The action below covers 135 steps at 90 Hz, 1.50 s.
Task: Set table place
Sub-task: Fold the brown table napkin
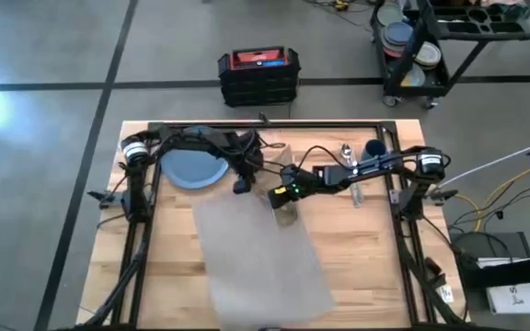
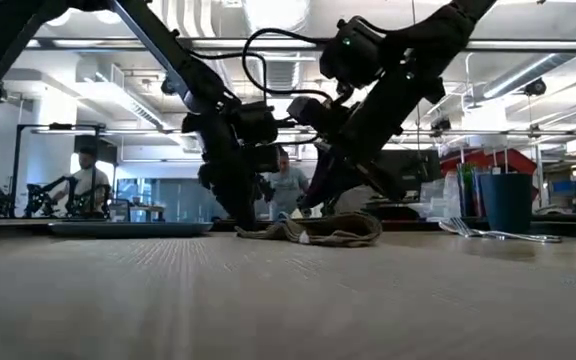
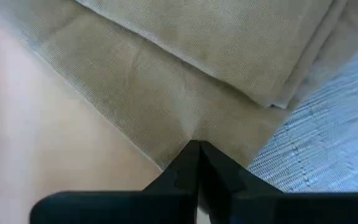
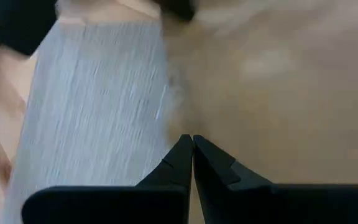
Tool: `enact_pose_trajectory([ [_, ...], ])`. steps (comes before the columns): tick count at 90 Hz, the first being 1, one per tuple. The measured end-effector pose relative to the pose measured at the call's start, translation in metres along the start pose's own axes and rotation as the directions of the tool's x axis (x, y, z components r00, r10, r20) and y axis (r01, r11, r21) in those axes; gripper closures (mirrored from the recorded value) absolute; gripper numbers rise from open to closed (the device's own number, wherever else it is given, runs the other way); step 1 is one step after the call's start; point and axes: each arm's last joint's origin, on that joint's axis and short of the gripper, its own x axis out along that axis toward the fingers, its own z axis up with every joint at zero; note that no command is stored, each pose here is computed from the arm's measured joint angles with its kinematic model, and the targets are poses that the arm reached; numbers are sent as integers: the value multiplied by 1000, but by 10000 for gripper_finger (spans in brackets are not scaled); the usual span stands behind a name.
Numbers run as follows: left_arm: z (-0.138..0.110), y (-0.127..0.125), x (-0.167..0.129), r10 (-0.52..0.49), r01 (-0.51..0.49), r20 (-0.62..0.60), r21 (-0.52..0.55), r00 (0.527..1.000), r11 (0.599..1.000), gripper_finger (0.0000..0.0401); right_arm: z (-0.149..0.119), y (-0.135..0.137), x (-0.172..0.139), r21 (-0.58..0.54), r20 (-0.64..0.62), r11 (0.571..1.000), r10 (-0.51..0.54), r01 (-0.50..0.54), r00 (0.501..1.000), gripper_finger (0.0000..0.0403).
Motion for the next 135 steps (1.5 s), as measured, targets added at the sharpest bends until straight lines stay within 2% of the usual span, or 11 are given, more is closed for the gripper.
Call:
enact_pose_trajectory([
  [23,9,-21,9,-9,9,-5,58,1000,998,401,-8,3,1,-4,-82,999,34,-35,996,403],
  [38,11,-13,7,45,-47,26,56,999,997,401,-12,-3,3,4,-115,1000,-20,20,993,403],
  [54,9,-11,8,39,-40,27,51,999,998,401,-13,-7,3,14,-128,998,-60,62,990,403],
  [62,7,-12,9,31,-32,29,51,999,998,401,-13,-15,3,25,-128,990,-135,139,982,403],
  [70,4,-13,10,19,-20,28,50,999,999,401,-16,-27,-4,65,-121,946,-307,316,944,403],
  [78,1,-13,12,16,-17,28,49,999,999,401,-22,-38,-25,93,-100,848,-514,522,852,403],
  [83,0,-13,12,15,-16,27,49,1000,999,401,-27,-38,-40,108,-68,807,-576,580,814,403],
  [99,2,-13,12,19,-20,37,30,999,999,401,-19,-6,-70,82,69,929,-367,361,928,403],
  [109,3,-13,11,19,-20,38,27,999,999,401,-16,5,-70,57,74,971,-237,233,969,403],
  [117,3,-13,12,19,-20,39,27,999,999,401,-14,10,-60,34,39,988,-154,152,987,403],
  [135,3,-13,12,16,-17,45,26,999,1000,401,-22,2,-27,20,-37,984,-174,174,984,403],
])
